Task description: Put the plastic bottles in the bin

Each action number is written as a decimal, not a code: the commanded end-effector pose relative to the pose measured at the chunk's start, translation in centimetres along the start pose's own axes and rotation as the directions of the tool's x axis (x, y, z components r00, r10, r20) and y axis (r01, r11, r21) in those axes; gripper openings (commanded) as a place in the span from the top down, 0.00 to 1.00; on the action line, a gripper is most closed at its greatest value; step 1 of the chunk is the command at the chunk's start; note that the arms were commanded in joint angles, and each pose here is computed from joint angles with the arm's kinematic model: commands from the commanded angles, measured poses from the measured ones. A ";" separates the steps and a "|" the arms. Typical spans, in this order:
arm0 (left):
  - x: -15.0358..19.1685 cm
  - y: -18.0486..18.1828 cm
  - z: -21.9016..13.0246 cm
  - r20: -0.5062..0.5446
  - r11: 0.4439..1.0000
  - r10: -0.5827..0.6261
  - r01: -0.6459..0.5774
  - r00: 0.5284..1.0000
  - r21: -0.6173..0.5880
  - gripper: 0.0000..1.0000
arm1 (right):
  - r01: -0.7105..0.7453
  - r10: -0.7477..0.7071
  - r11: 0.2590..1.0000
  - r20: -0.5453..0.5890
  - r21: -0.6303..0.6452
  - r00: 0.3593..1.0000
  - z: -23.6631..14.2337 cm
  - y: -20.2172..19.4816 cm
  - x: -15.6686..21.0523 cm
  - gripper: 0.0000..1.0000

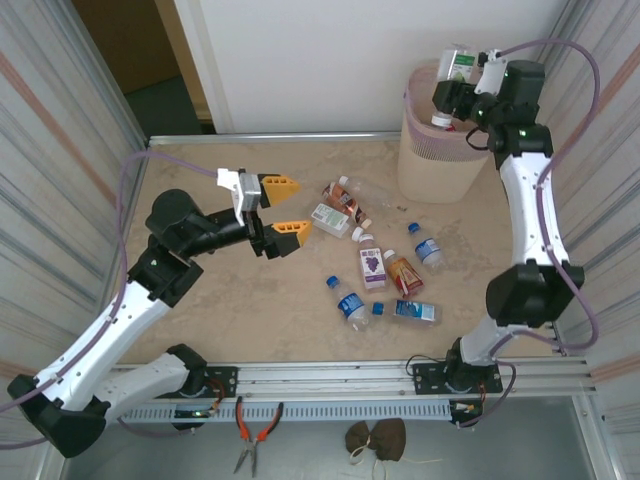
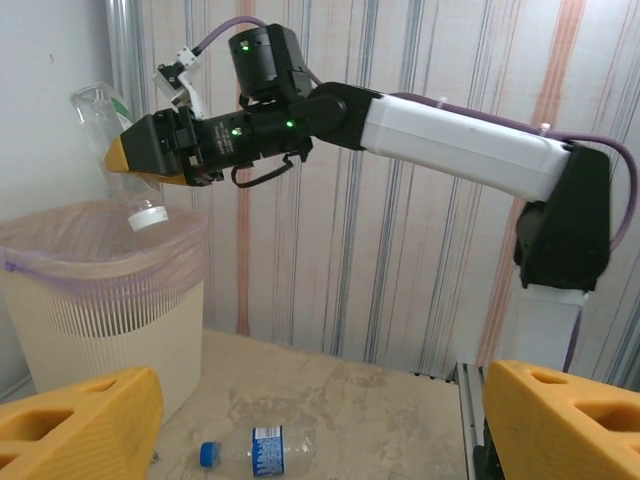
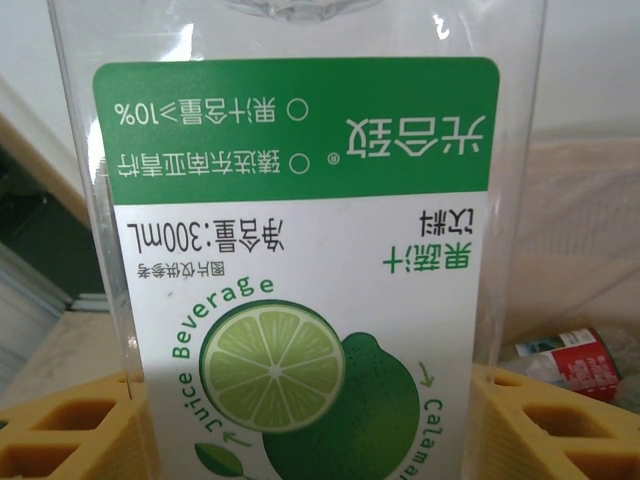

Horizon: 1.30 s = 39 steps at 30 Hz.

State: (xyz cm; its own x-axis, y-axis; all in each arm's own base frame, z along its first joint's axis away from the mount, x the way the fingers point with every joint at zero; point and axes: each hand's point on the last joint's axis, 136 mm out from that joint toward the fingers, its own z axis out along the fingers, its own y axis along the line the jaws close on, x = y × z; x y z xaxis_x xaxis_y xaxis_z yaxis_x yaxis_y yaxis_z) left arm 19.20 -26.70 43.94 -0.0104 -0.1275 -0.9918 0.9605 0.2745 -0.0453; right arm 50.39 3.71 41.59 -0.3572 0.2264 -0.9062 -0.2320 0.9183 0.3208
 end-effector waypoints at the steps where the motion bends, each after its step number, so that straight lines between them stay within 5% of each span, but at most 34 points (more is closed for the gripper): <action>1: 0.0 0.4 -0.4 0.015 1.000 -0.002 0.002 1.000 -0.026 0.17 | 0.030 -0.030 0.999 -0.030 0.016 0.999 1.1 -0.8 -0.6 0.52; 12: 1.8 2.0 -0.4 -0.013 0.996 -0.043 0.042 0.999 -0.074 0.17 | -0.007 0.007 1.000 -0.232 -0.001 0.973 7.3 -3.9 4.2 0.51; 23: 4.1 3.5 -0.2 -0.037 0.990 -0.095 0.090 0.995 -0.113 0.16 | -0.061 0.058 0.998 -0.404 0.007 0.913 8.3 -5.0 9.2 0.42; 31: 4.4 3.7 -0.1 -0.041 0.988 -0.103 0.098 0.994 -0.116 0.17 | -0.066 0.064 0.998 -0.397 0.009 0.915 7.8 -5.0 8.7 0.23; 39: 4.7 3.8 -0.2 -0.041 0.987 -0.113 0.107 0.993 -0.121 0.17 | -0.062 0.056 0.998 -0.374 -0.005 0.926 6.9 -4.1 7.3 0.18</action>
State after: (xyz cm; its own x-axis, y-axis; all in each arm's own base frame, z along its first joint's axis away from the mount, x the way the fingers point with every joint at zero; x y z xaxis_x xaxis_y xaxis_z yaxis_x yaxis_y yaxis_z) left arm 22.60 -26.46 38.54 -0.1472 -0.0912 -0.9849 0.9168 0.3613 -0.1704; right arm 55.76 3.48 29.82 -0.7008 0.1515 -0.6971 -0.1797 0.9082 0.3780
